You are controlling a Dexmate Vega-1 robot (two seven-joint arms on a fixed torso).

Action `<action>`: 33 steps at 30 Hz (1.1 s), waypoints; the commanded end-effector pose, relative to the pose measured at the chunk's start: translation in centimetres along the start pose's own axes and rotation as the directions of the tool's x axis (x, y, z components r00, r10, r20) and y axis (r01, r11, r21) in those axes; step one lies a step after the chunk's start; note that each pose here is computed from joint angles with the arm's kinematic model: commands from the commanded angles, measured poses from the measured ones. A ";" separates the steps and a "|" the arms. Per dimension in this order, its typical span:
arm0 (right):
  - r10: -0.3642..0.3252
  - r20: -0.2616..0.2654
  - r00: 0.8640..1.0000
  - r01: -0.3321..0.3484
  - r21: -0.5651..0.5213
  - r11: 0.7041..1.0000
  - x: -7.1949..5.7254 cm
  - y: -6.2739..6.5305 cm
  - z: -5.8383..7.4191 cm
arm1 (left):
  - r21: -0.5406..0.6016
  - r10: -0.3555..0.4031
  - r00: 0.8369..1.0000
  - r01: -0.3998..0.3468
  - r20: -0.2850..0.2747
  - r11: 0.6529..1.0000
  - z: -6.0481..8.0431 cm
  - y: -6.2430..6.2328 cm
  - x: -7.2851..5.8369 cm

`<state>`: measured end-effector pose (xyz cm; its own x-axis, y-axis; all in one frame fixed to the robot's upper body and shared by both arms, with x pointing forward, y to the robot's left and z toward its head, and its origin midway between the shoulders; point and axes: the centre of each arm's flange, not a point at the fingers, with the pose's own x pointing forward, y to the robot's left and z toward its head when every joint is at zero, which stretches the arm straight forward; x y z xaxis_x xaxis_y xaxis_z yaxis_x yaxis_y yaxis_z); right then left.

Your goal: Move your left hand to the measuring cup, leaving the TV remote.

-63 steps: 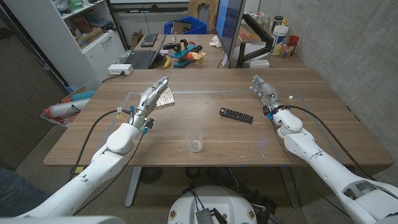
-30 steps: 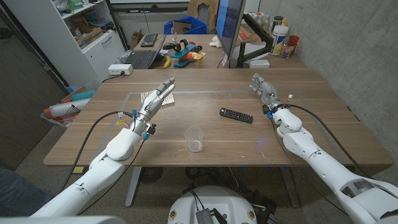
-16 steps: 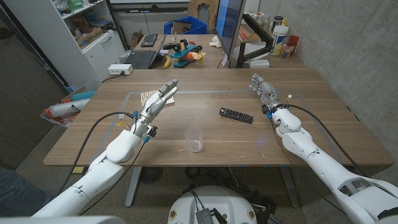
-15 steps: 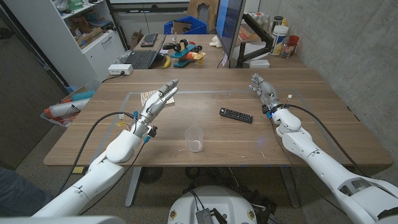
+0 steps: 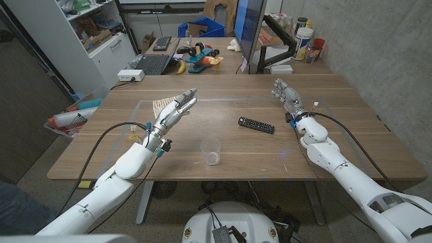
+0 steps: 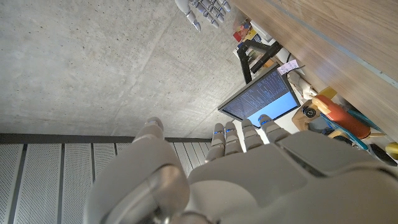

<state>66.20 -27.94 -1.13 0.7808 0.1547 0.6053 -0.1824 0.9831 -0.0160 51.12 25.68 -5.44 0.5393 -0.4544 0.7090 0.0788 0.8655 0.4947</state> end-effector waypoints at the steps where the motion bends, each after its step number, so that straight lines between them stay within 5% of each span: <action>1: -0.013 0.021 1.000 0.013 0.005 1.000 -0.2 -0.4 0.7 | 0.083 -0.005 1.000 0.004 0.014 0.997 1.1 -0.7 -1.1; 33: 0.003 0.024 1.000 -0.003 0.011 1.000 0.1 0.0 0.8 | 0.209 -0.030 0.999 0.026 0.014 0.978 3.1 -2.1 -3.7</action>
<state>65.84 -27.96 -0.44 0.7668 0.1536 0.6233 -0.1880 0.9821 -0.0108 47.02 25.21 -7.03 0.5145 -0.4701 0.7172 -0.0610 0.8142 0.5774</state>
